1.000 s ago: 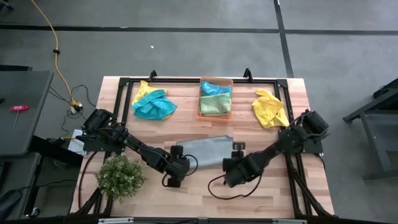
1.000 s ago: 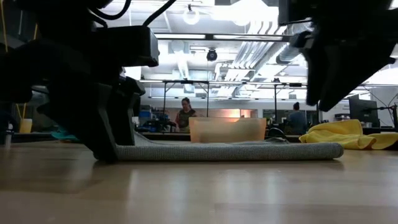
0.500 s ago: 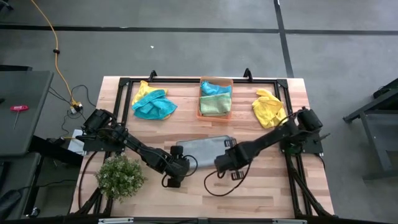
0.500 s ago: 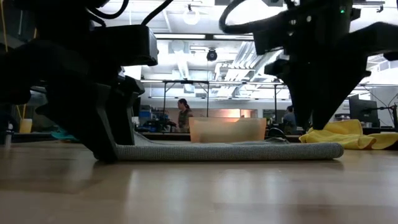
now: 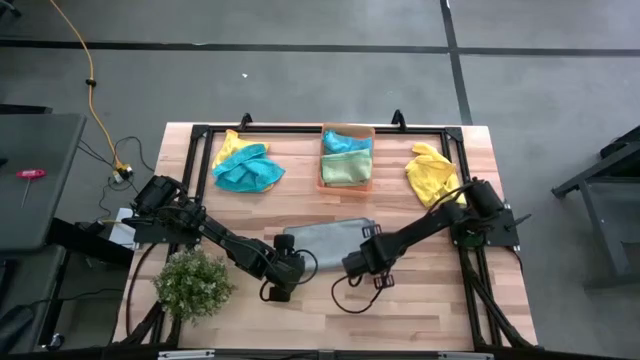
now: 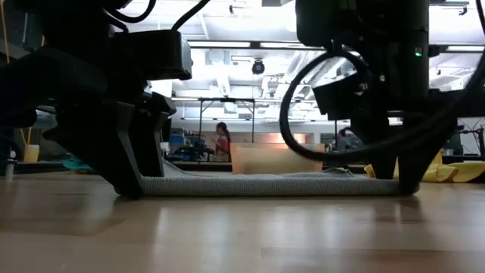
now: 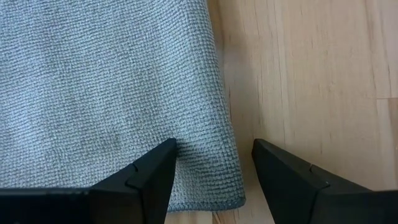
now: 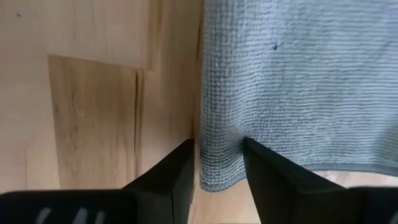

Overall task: Fold microfiber towels
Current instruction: Fold the gray microfiber cloth

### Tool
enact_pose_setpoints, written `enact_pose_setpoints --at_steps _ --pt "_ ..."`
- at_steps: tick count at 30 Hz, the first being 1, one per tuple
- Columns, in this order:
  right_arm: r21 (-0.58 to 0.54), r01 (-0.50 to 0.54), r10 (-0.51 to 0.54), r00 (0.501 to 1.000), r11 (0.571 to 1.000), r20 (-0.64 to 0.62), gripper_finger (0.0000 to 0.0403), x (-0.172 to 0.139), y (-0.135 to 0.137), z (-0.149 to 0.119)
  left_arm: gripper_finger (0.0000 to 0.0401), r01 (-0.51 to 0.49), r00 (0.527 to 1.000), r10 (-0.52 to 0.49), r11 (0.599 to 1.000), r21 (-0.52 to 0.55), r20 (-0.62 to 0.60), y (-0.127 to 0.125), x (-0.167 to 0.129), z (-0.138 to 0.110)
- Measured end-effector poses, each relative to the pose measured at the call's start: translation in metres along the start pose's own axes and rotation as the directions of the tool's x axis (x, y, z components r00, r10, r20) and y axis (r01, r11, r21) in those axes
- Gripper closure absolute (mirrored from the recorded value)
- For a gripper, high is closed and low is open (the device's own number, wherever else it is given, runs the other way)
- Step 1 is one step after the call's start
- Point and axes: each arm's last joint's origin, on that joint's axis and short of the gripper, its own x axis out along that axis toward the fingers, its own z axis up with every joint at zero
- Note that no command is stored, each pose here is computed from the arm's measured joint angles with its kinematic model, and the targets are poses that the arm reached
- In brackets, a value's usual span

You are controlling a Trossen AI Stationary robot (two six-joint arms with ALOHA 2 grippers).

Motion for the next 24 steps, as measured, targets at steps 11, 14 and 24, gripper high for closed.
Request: enact_pose_setpoints --at_steps 11,14,24 --pt "0.044 -0.007 0.007 1.0 0.999 -0.01 0.0274 0.004 0.002 0.001 0.0205 0.0 1.0 0.0 1.0 0.013 0.001 -0.007 -0.002 -0.003" --pt "0.046 -0.007 0.008 1.0 0.999 -0.01 0.0274 0.004 0.002 0.002 0.0217 -0.01 1.0 0.01 1.0 0.025 0.011 -0.012 -0.004 -0.005" --pt "0.046 -0.007 0.008 1.0 0.999 -0.009 0.0275 0.004 0.002 0.002 0.0304 -0.035 0.999 0.034 0.999 0.042 0.025 -0.019 -0.006 -0.009"
